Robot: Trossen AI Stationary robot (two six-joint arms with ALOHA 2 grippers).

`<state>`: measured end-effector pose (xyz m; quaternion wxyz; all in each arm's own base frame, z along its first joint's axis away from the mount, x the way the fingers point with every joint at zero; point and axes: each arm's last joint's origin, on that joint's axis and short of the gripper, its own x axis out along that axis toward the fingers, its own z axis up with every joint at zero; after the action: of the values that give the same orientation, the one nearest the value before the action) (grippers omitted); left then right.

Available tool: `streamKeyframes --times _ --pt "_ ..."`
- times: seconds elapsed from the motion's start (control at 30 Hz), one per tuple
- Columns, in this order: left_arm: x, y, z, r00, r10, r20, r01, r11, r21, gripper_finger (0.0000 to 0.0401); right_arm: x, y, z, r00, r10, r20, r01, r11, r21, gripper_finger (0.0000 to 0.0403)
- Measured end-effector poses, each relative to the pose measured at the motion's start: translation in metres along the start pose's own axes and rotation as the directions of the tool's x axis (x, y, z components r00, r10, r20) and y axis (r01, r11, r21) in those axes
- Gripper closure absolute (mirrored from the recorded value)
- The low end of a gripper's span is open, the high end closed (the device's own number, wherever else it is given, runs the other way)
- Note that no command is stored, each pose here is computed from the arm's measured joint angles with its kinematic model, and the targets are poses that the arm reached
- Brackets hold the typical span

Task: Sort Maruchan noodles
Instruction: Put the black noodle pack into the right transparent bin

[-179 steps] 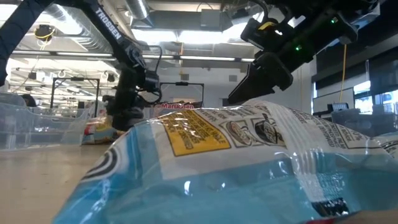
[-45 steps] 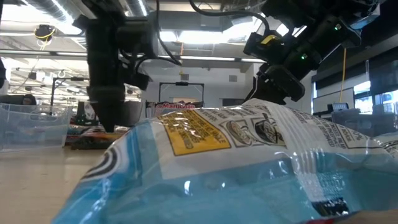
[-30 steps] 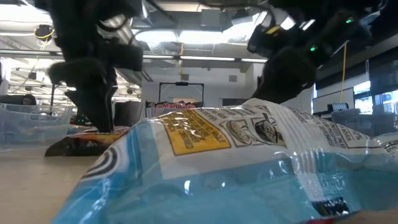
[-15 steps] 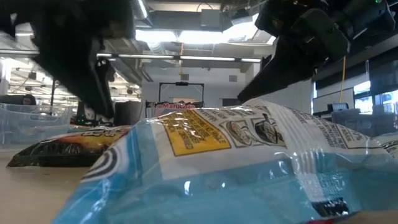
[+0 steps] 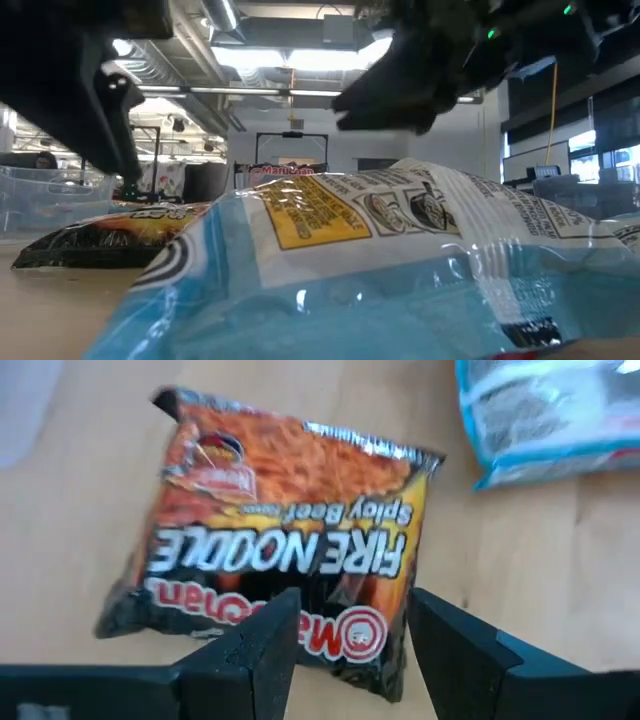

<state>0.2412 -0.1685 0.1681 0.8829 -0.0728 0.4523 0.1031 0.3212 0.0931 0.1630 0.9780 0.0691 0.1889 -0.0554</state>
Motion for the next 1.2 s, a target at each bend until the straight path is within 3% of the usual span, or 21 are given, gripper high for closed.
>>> streamKeyframes --times 0.2,0.4,0.6,0.8,1.1,1.2 --pt "0.027 -0.003 -0.008 0.998 0.065 -0.016 -0.063 0.995 0.075 0.022 0.033 -0.01 -0.01 0.999 -0.004 -0.051 0.01 0.994 0.105 0.0187" --pt "0.041 -0.003 -0.007 0.993 0.117 0.033 -0.12 0.983 0.142 0.022 0.06 -0.014 -0.014 0.993 0.035 -0.116 -0.021 0.993 0.119 0.0187" --pt "0.043 -0.008 -0.001 0.994 0.064 0.085 -0.083 0.966 0.244 0.022 0.066 -0.018 -0.01 0.992 0.002 -0.128 0.012 0.993 0.114 0.0187" --pt "0.045 -0.006 0.003 0.992 0.068 0.103 -0.092 0.964 0.251 0.022 0.069 -0.023 -0.015 0.989 -0.017 -0.15 0.036 0.992 0.123 0.0187" --pt "0.044 -0.001 0.009 0.993 0.086 0.085 -0.103 0.968 0.23 0.022 0.07 -0.022 -0.027 0.965 0.06 -0.256 -0.016 0.986 0.168 0.0187" --pt "0.034 -0.003 0.014 0.996 0.074 0.046 -0.083 0.971 0.226 0.022 0.069 -0.017 -0.029 0.949 0.129 -0.287 -0.083 0.983 0.166 0.0187"
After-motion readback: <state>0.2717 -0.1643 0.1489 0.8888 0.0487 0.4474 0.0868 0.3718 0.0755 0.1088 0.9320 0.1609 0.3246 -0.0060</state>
